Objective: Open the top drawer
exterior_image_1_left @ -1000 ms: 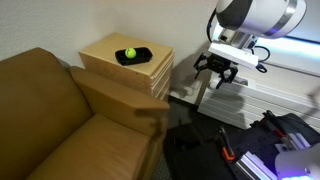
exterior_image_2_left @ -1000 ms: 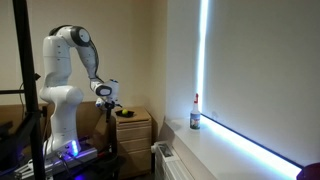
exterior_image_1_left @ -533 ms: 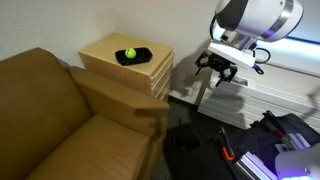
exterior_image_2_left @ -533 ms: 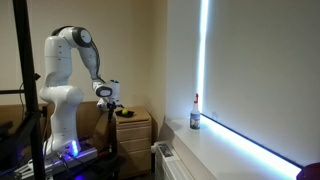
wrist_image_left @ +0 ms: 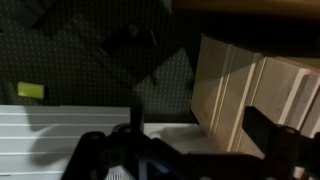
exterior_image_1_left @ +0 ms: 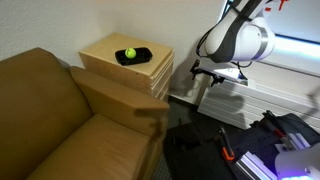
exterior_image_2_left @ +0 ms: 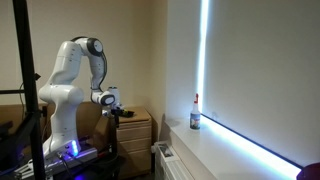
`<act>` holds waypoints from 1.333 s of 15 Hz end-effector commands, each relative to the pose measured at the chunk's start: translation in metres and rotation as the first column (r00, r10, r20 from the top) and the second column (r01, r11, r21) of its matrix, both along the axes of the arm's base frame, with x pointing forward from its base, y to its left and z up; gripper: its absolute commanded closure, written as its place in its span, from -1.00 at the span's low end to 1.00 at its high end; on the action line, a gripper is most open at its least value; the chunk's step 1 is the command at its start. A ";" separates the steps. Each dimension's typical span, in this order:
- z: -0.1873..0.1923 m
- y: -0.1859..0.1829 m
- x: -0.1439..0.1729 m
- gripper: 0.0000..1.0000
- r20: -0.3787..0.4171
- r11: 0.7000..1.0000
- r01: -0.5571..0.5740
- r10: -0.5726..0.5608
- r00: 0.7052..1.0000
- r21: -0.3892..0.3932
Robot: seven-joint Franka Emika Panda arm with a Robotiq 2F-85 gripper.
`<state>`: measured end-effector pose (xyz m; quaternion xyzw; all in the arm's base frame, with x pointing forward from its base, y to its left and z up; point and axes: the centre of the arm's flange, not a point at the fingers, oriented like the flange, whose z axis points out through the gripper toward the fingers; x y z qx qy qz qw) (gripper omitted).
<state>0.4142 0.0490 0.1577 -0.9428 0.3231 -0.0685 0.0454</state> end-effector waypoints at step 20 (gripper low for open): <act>-0.067 -0.024 0.145 -1.00 -0.001 0.964 0.012 -0.012 1.000 0.266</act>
